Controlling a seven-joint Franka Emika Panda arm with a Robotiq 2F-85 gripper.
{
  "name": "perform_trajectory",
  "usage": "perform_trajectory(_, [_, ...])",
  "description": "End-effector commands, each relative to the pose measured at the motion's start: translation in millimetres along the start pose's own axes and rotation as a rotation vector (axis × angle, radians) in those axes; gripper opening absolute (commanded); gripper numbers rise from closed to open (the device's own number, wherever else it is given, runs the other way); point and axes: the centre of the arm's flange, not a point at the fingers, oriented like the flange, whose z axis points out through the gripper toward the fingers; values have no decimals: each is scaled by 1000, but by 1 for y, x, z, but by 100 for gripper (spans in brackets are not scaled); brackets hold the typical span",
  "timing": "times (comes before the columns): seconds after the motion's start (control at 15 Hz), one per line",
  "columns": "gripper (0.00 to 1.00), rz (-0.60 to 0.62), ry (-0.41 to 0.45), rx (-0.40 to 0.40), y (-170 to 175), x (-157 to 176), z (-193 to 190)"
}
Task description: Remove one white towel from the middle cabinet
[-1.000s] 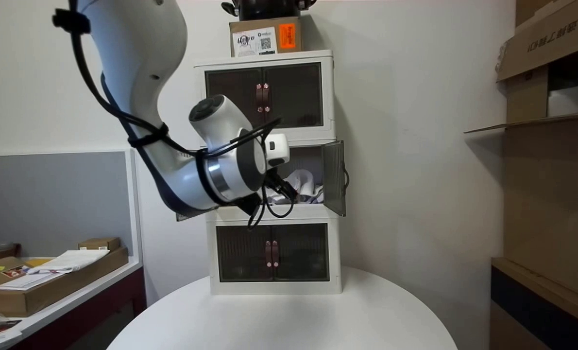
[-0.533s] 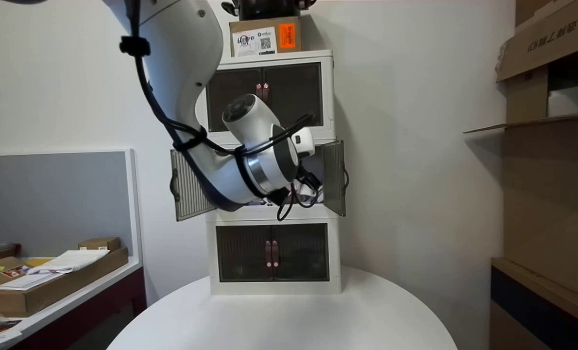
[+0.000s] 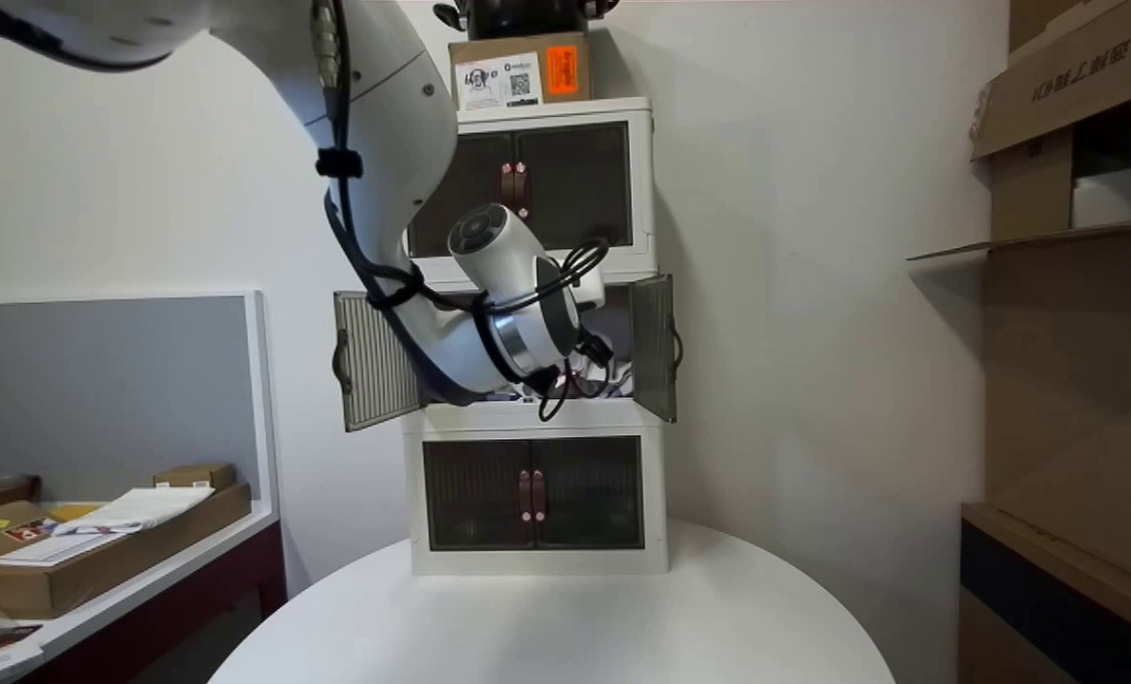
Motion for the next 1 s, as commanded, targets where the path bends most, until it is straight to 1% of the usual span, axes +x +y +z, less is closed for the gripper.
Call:
perform_trajectory(0.0, [100,11,16,-24,-16,7,39])
perform_trajectory(0.07, [100,18,19,-48,-20,7,47])
perform_trajectory(0.33, [100,27,31,-105,-34,7,72])
perform_trajectory(0.6, [100,12,43,-142,-45,0,89])
perform_trajectory(0.93, [100,-14,50,-165,-54,-12,105])
